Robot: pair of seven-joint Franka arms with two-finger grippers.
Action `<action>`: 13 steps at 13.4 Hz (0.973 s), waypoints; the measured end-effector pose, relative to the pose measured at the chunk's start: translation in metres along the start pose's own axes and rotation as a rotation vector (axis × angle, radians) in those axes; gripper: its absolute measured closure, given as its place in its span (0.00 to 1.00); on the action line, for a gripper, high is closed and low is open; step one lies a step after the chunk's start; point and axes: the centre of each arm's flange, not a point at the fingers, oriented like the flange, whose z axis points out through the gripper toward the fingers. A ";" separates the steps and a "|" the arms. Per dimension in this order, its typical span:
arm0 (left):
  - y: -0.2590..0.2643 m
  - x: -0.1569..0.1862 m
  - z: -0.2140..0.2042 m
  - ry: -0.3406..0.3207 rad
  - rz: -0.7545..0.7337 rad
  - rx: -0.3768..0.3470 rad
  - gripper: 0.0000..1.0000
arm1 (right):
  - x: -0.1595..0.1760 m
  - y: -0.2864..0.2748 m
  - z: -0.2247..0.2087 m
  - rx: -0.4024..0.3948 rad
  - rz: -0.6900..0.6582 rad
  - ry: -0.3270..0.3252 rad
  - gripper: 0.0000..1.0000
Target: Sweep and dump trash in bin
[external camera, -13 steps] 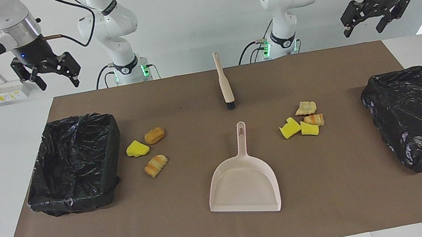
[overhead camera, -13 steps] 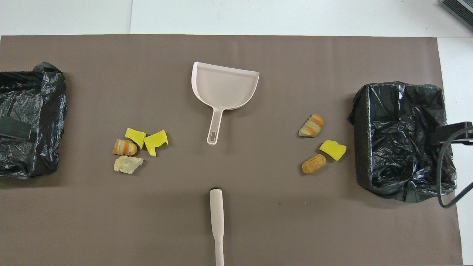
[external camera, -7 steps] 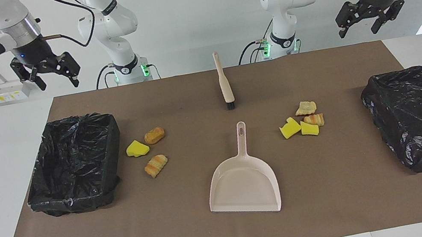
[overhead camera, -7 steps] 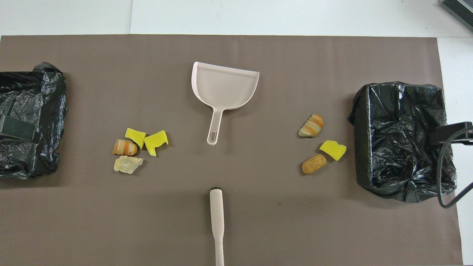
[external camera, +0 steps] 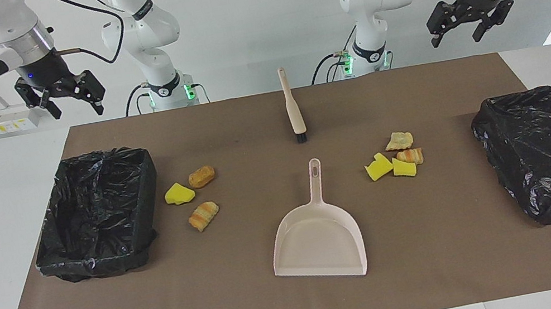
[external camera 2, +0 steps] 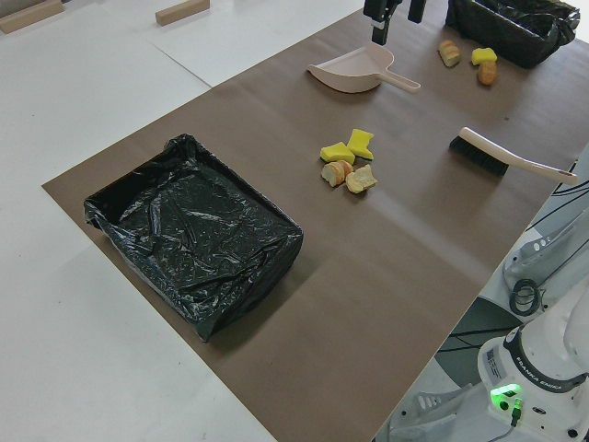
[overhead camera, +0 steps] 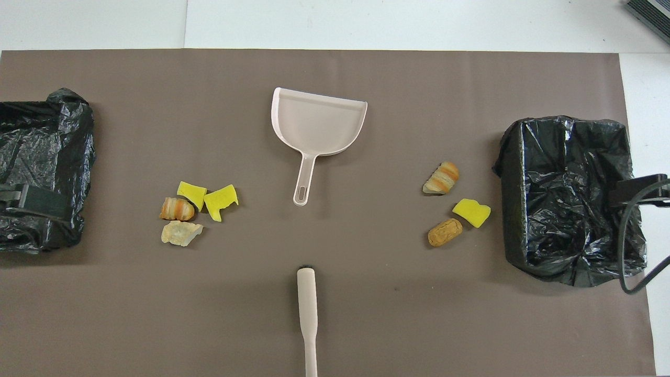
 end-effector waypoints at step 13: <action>0.087 -0.041 0.050 -0.065 0.086 -0.014 0.00 | 0.069 -0.115 0.034 -0.003 -0.011 -0.020 0.00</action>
